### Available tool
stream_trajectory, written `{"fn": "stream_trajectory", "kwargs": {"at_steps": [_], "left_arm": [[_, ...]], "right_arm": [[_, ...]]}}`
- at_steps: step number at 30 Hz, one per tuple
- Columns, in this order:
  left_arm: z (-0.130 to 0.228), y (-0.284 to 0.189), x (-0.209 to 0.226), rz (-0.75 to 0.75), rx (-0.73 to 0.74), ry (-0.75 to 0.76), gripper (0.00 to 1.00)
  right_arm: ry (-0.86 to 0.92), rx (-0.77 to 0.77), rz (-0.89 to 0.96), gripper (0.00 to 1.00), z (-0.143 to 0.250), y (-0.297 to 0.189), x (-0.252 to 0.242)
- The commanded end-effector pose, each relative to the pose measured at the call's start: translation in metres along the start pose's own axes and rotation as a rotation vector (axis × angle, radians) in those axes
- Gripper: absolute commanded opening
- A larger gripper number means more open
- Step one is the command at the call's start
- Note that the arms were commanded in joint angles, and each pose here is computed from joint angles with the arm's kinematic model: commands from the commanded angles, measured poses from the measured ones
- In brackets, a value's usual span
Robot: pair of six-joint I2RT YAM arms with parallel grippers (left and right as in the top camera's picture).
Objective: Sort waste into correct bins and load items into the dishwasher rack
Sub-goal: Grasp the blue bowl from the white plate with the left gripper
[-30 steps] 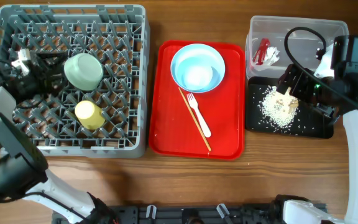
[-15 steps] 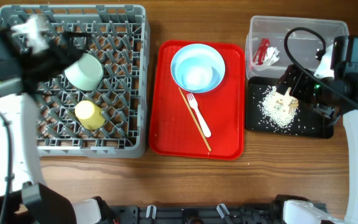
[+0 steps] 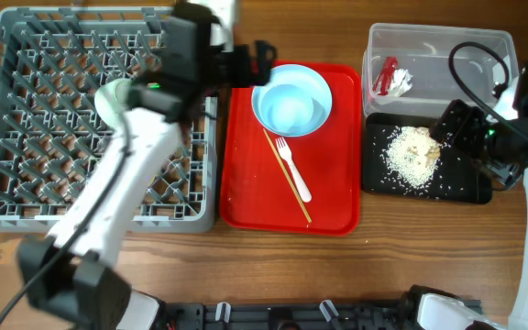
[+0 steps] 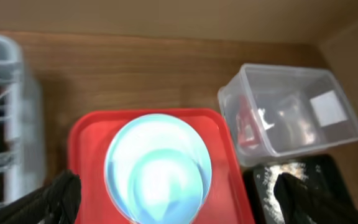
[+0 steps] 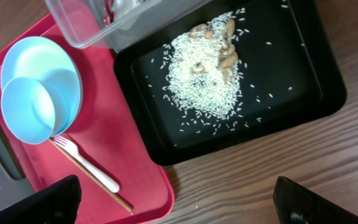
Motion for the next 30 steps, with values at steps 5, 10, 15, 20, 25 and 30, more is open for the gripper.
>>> {"fn": "stream_trajectory", "kwargs": {"at_steps": [5,10,15,20,25,30], "left_arm": [[0.061,0.114,-0.062,0.05,0.113,0.177,1.0],[0.123,0.166,-0.066,0.049,0.276,0.196,1.0],[0.151,0.169,-0.042,-0.145,0.405,0.226,0.79],[0.152,0.167,-0.038,-0.189,0.415,0.236,0.2],[0.147,0.163,-0.04,-0.184,0.407,0.235,0.04],[0.117,0.14,-0.054,-0.095,0.329,0.215,0.04]], "right_arm": [[-0.007,-0.007,0.021,1.0,-0.003,-0.002,-0.004],[-0.006,-0.005,0.022,1.0,-0.003,-0.001,-0.004],[-0.007,-0.006,0.022,1.0,-0.003,-0.001,-0.004],[-0.007,-0.005,0.023,1.0,-0.003,-0.001,-0.004],[-0.01,-0.002,0.025,1.0,-0.003,-0.001,-0.004],[-0.014,0.0,0.026,1.0,-0.002,-0.001,-0.005]]}}
Point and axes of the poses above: each gripper's point midway between its finger pads, its own y axis out along the fingers, its own x axis along the line the jaws close on, z = x × y, the point moved 8 cm from there along -y, back along the fingers, and after that the axes turned 13 degrees about y, right-handed, at the moved point
